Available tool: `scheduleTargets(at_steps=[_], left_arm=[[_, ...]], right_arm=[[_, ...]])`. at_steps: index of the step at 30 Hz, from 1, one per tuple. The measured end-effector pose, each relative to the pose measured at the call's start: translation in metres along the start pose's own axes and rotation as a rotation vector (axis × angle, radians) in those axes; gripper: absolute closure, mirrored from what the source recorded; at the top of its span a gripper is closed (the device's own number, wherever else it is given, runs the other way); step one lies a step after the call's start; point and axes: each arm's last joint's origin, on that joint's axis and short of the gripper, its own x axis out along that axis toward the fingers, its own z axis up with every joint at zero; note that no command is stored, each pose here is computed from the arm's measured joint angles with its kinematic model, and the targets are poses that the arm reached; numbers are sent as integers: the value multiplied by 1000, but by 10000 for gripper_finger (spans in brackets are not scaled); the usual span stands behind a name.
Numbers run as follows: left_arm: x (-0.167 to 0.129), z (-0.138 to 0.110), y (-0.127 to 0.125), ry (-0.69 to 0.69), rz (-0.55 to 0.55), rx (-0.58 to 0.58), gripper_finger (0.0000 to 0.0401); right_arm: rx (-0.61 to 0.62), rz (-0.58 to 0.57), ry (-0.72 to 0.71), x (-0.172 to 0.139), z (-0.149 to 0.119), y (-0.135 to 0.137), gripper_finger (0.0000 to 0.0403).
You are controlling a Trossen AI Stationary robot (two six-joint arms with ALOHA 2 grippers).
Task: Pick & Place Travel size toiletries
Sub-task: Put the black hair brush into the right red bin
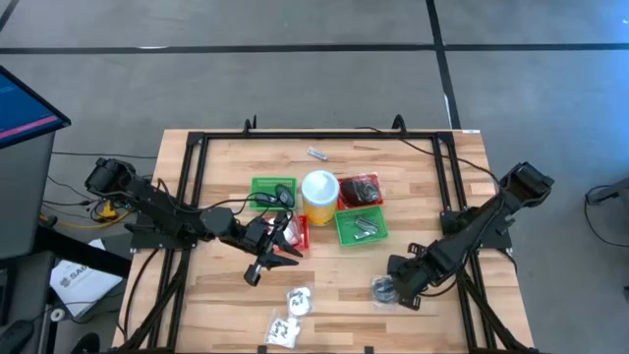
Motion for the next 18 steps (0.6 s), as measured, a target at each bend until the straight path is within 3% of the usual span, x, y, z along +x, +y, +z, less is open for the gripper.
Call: scheduleTargets(at_steps=[18], left_arm=[[0,0,0,0,0,0,325]], right_arm=[[-29,127,-247,-60,0,-17,403]])
